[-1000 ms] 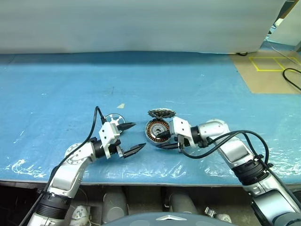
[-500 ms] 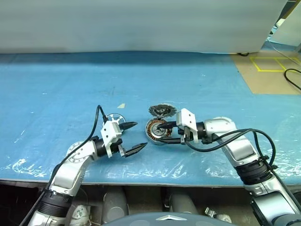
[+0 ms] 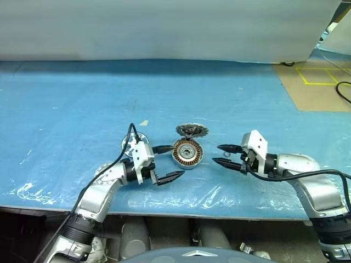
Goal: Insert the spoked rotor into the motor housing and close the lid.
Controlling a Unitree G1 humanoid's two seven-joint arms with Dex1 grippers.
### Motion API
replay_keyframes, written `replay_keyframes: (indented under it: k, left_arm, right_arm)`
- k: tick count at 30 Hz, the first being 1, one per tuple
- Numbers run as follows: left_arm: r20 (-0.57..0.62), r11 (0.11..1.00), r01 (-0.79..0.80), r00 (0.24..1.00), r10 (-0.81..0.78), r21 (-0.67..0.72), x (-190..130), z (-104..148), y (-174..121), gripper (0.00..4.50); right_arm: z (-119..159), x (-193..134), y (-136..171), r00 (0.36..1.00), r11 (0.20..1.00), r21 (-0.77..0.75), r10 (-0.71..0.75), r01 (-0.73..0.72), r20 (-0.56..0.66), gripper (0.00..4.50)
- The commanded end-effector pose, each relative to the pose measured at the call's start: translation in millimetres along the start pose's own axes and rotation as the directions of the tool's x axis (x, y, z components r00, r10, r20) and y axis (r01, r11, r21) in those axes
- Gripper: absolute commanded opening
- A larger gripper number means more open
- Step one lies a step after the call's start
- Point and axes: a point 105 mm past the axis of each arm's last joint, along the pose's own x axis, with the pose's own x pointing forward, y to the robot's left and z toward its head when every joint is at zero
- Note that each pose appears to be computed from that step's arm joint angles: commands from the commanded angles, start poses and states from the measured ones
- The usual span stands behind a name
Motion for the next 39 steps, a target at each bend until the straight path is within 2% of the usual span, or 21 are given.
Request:
replay_keyframes:
  k: [1, 4, 15, 21, 31, 39]
  left_arm:
    - [0.018, 0.999, 0.023, 1.0, -0.023, 0.023, 0.5, 4.3, -0.2, 4.5]
    - [0.013, 0.999, 0.022, 1.0, -0.022, 0.032, -2.0, 5.7, 4.6, 4.5]
    - [-0.008, 0.999, -0.001, 1.0, 0.002, 0.043, -11.1, 8.0, 8.0, 4.5]
    - [-0.014, 0.999, -0.013, 1.0, 0.014, 0.047, -14.0, 10.3, 10.1, 4.5]
    - [-0.028, 0.998, -0.021, 0.999, 0.023, 0.055, -16.1, 8.9, 12.5, 4.5]
    - [-0.028, 0.998, -0.02, 0.999, 0.022, 0.056, -15.0, 8.2, 12.3, 4.5]
  right_arm:
    - [7.3, -13.8, -16.1, 0.993, 0.993, -0.031, -0.115, 0.116, 0.035, 2.33]
    - [-2.1, -19.4, -26.6, 0.982, 0.982, -0.029, -0.187, 0.187, 0.01, 2.33]
    - [-20.6, -8.8, -16.7, 0.992, 0.993, -0.003, -0.12, 0.12, -0.034, 2.33]
    - [-43.4, -1.2, -22.8, 0.978, 0.988, -0.037, -0.155, 0.151, -0.137, 2.33]
    - [-49.4, 5.1, -30.6, 0.97, 0.983, -0.07, -0.182, 0.172, -0.163, 2.33]
    - [-60.9, -4.8, -22.8, 0.97, 0.991, 0.001, -0.128, 0.131, -0.209, 2.33]
